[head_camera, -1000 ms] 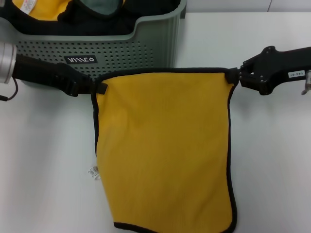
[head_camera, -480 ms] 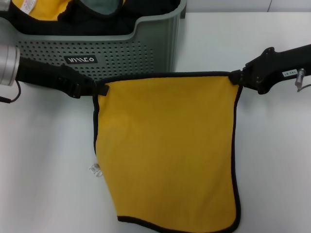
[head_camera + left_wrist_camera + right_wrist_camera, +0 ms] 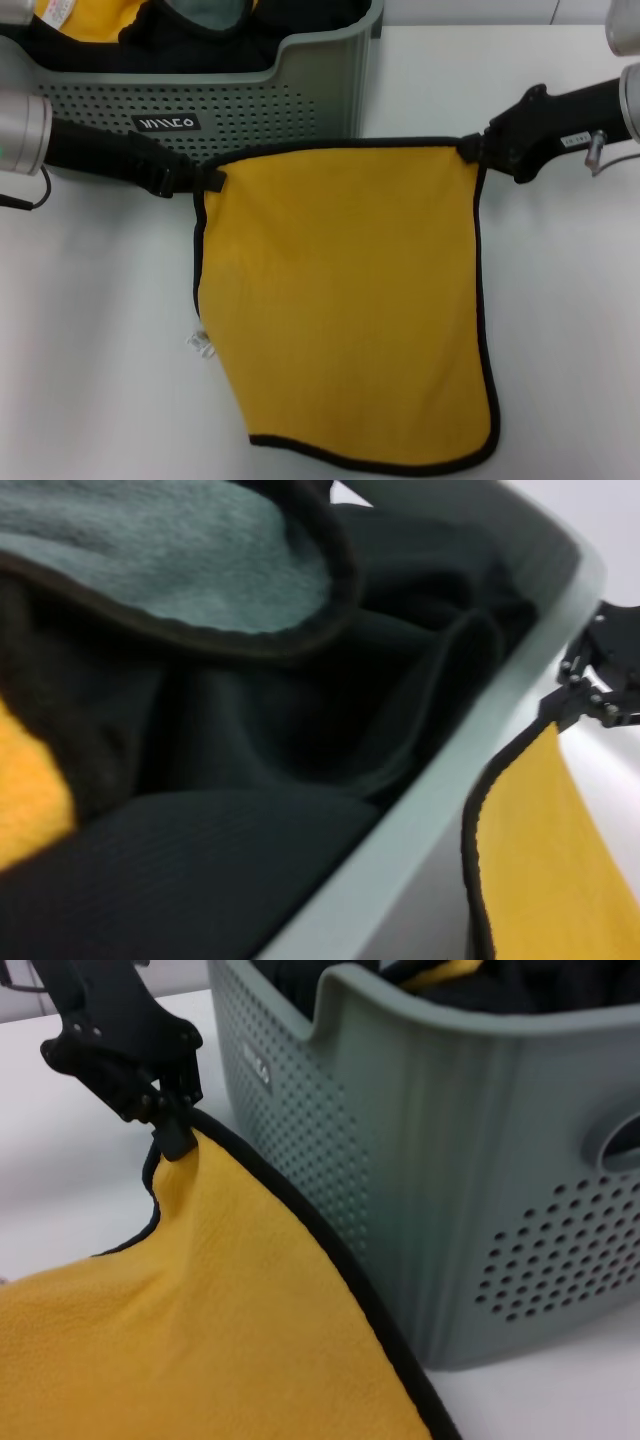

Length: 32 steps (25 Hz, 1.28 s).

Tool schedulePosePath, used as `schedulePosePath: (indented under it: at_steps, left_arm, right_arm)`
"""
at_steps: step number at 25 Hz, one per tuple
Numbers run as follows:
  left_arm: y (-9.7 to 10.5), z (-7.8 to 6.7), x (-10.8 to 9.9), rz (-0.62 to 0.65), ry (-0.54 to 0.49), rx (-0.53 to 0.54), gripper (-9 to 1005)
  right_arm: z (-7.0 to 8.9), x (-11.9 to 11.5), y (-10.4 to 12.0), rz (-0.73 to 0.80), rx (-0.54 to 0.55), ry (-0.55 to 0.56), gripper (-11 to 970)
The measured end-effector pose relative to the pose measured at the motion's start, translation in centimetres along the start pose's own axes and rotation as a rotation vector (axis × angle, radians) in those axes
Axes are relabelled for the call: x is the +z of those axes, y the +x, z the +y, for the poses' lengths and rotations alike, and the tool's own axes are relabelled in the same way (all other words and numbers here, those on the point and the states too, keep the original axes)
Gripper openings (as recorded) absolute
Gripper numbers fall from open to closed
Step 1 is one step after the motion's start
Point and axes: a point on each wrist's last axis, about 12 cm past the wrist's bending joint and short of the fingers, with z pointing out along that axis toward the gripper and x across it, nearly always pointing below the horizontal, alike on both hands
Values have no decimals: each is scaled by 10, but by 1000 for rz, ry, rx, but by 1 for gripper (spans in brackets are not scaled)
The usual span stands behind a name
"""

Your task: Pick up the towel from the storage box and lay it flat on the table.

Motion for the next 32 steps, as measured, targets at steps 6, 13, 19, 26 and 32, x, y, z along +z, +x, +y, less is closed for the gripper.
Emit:
schedulePosePath:
  at_steps: [6,13,19,26,32]
  left_arm:
    - [-1,4,1,-8,-38,-13,85]
    - [1,4,2,-7,-37,-18,111]
    - [3,4,2,-7,-36,-20,133]
    - [3,5,0,-23,-40,-31,160]
    - [8,5,-5,-47,-37,-46,182]
  right_arm:
    - [-3,3,-9,-2,-25,9,102]
    - [-1,7,-12,11,-39,-5,105]
    - [0,8,-11,16,-37,-8,107]
    - [-2,10,-3,31,-50,58,110]
    - [-1,13,3,46,-104,158,112]
